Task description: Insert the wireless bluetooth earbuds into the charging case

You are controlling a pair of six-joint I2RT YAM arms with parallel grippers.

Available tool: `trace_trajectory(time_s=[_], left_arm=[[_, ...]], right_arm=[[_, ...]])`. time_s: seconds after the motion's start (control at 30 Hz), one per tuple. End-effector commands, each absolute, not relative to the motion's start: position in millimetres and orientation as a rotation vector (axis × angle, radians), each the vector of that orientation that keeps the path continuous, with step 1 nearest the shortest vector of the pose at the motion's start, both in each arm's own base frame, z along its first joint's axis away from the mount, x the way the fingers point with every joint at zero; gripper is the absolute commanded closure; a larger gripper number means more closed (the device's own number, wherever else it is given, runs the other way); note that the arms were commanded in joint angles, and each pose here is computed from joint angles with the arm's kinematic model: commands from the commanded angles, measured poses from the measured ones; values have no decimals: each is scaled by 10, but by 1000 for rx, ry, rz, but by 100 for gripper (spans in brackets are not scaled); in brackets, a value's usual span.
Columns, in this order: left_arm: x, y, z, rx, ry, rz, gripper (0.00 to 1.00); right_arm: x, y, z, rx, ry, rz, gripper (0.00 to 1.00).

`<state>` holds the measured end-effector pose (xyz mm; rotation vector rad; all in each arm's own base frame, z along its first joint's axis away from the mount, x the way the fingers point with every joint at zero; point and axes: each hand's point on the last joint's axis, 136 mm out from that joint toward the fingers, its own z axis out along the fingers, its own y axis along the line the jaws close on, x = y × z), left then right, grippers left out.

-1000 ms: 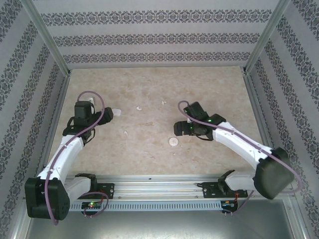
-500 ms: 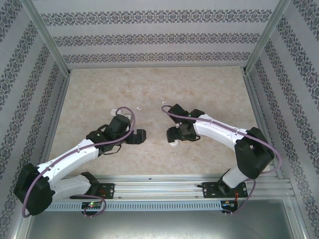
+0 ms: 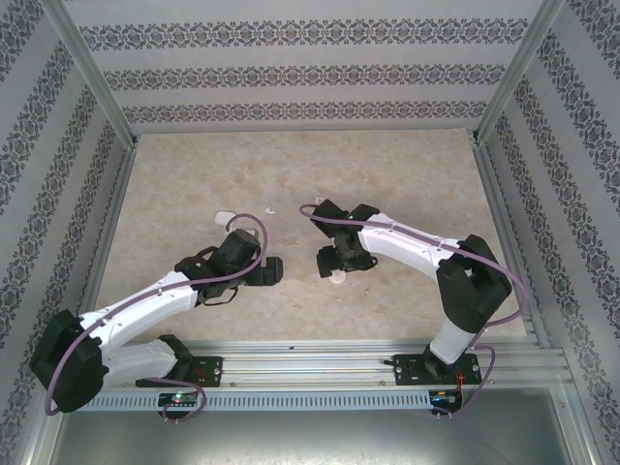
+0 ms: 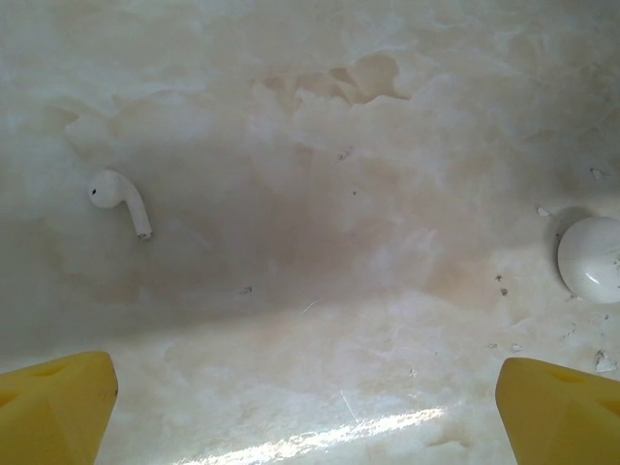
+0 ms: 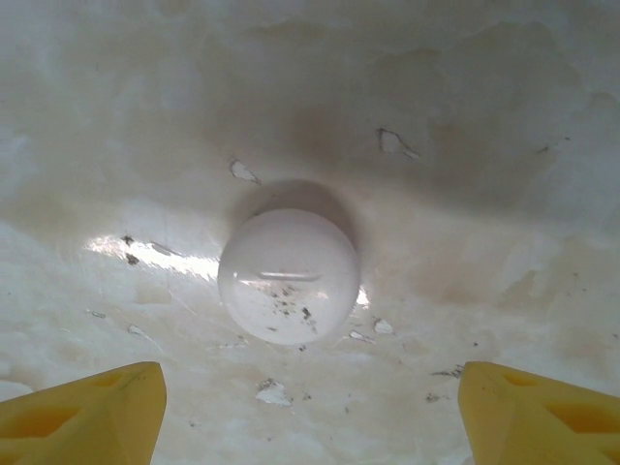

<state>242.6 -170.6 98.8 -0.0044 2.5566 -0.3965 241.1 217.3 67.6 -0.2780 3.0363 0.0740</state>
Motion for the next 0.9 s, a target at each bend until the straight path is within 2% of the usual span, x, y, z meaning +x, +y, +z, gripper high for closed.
trace_trajectory(time_s=[0.0,0.23,0.53,0.7,0.87], left_arm=[[2392,-1765,1010,41,2519,-448,1],[2364,-1857,1023,96,2502,-519,6],[2385,-1988,1016,131,2489,-588,7],[2410,-2020,984,123,2498,-593,7],[2452,-2013,890,97,2529,-555,8]], right_arm=[[2372,2236,609,-288,3075,52,21],[2443,2286,442,-288,3112,2,26],[2455,2286,244,-297,3148,-49,27],[2398,2276,116,-284,3180,-43,31],[2361,2348,47,-255,3202,60,43]])
